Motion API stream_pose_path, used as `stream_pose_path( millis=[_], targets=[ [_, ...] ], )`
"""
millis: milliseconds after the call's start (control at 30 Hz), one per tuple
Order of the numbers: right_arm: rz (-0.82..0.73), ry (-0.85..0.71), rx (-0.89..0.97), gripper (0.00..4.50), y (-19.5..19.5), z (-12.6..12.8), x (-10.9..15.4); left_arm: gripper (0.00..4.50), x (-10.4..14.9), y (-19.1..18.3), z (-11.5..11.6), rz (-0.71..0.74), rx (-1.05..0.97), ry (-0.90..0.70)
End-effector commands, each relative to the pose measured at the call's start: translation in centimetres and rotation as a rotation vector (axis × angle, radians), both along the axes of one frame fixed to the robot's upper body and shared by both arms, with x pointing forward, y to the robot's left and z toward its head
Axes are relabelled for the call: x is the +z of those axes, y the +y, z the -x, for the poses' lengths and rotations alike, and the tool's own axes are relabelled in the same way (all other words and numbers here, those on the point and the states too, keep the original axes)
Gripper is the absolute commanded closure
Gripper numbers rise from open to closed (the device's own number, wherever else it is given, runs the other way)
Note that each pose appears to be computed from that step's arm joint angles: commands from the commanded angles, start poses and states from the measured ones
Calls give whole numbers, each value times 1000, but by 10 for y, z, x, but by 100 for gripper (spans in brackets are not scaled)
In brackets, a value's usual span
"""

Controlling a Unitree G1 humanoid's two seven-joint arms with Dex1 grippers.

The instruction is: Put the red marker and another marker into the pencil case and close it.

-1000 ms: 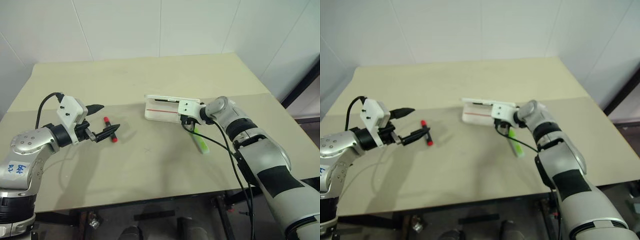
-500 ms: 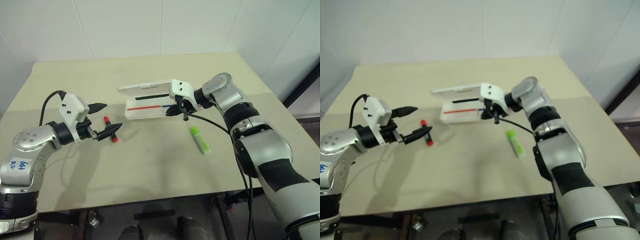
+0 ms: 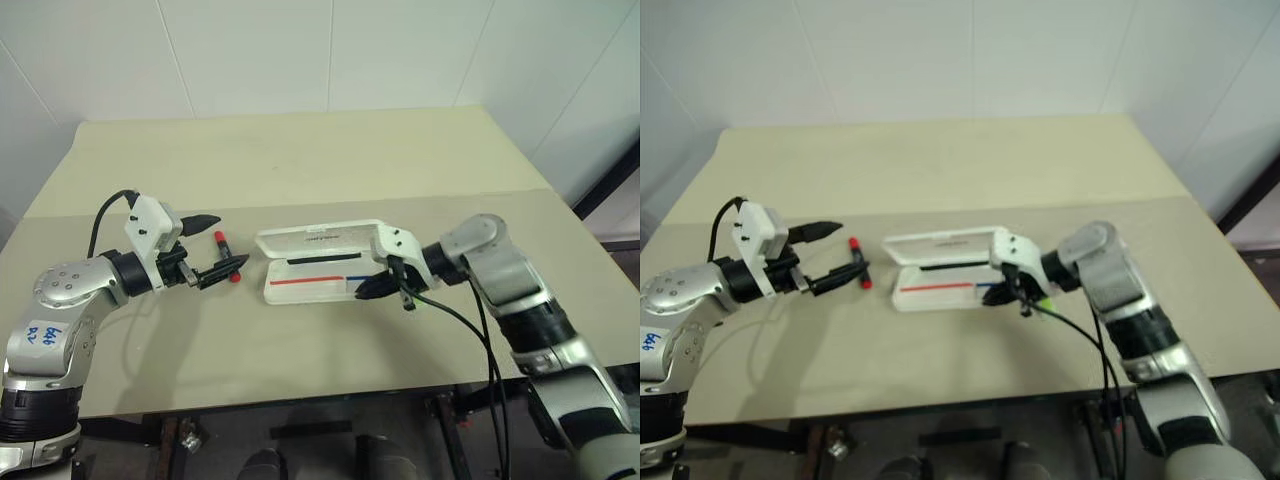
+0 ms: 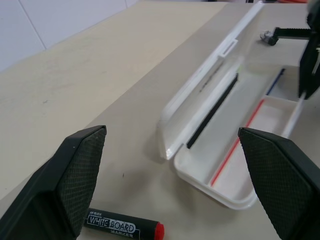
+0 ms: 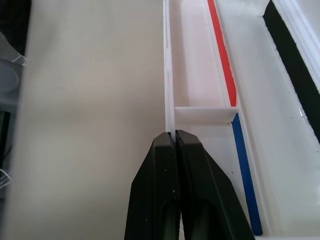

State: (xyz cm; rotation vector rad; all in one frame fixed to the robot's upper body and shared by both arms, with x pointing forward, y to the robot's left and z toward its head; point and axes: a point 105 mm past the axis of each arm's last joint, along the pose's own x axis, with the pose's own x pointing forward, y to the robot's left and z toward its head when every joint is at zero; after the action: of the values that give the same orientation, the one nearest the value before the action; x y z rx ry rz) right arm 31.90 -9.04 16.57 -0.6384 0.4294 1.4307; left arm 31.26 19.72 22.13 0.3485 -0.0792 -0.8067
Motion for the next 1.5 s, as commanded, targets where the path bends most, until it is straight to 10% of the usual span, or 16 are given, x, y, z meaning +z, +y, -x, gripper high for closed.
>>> stream_pose_path(
  millis=[33, 1133, 1333, 1500],
  targets=[
    [-23, 4, 22, 447, 5, 15, 6, 0, 7, -1, 4, 2, -13, -28],
    [-100, -148, 103, 447, 24, -6, -23, 0, 9, -7, 6, 11, -27, -21],
    [-137, -154, 107, 244, 25, -3, -19, 0, 9, -8, 6, 10, -33, -24],
    [-176, -150, 127, 244, 23, 3, -11, 0, 9, -9, 10, 10, -53, -22]
  ],
)
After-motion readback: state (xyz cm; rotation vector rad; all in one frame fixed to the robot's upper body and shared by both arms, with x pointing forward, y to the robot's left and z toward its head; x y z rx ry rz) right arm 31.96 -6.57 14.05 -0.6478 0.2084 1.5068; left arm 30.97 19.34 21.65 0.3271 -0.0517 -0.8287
